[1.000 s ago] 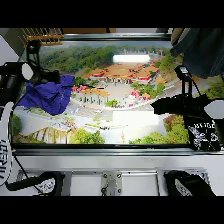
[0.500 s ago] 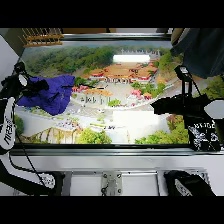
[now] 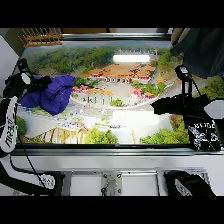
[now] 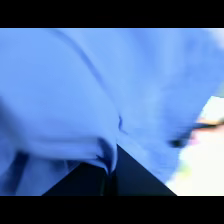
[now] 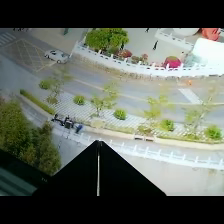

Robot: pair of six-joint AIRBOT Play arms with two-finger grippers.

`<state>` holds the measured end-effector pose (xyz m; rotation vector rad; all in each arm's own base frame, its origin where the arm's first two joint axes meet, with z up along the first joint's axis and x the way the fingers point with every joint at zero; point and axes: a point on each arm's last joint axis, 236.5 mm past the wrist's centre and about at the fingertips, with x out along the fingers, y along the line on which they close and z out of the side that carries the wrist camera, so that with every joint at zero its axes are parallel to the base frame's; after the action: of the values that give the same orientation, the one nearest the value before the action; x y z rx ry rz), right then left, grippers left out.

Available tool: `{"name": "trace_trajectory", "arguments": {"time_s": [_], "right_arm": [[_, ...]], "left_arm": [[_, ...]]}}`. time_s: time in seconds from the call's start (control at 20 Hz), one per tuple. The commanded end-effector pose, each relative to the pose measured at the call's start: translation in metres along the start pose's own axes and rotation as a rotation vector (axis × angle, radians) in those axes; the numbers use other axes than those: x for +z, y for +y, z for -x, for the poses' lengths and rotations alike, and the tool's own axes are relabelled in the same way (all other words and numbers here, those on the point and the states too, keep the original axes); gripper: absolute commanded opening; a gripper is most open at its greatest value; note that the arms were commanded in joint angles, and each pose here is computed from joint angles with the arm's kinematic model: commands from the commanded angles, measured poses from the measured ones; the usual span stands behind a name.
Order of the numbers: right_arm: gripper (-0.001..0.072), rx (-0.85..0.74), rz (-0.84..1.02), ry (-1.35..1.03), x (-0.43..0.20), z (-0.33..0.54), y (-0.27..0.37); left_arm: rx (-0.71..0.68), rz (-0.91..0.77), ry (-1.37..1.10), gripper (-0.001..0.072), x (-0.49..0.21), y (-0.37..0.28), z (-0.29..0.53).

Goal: Fold the clothes and pants, and hang the long-sleeved shirts on hangers.

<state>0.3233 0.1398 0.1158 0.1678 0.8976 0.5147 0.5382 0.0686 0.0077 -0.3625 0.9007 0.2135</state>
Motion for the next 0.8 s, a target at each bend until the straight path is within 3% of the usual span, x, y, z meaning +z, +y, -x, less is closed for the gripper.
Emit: {"name": "trace_trajectory", "arguments": {"time_s": [0.0, 0.3, 0.5, 0.55, 0.6, 0.65, 0.75], "right_arm": [[0.0019, 0.054, -0.045, -0.008, 0.002, 0.0, 0.013], [0.0014, -0.004, -0.07, -0.165, 0.038, 0.012, -0.01], [0.0014, -0.029, -0.086, -0.193, 0.042, 0.021, -0.02], [0.0014, -0.029, -0.083, -0.196, 0.043, 0.023, -0.019], [0.0014, -0.028, -0.083, -0.198, 0.043, 0.024, -0.019], [0.0014, -0.028, -0.081, -0.2, 0.043, 0.025, -0.018], [0.0014, -0.028, -0.078, -0.207, 0.044, 0.027, -0.017]], "left_arm": [[-0.176, -0.108, -0.066, 0.0004, 0.001, -0.1, 0.076], [-0.485, -0.455, -0.004, 0.0004, -0.118, -0.285, 0.177], [-0.636, -0.595, 0.02, 0.0005, -0.203, -0.369, 0.181], [-0.647, -0.614, 0.034, 0.0152, -0.22, -0.38, 0.173], [-0.649, -0.621, 0.046, 0.0521, -0.232, -0.385, 0.164], [-0.635, -0.599, 0.067, 0.0693, -0.235, -0.384, 0.156], [-0.578, -0.543, 0.092, 0.0681, -0.216, -0.361, 0.144]]}}
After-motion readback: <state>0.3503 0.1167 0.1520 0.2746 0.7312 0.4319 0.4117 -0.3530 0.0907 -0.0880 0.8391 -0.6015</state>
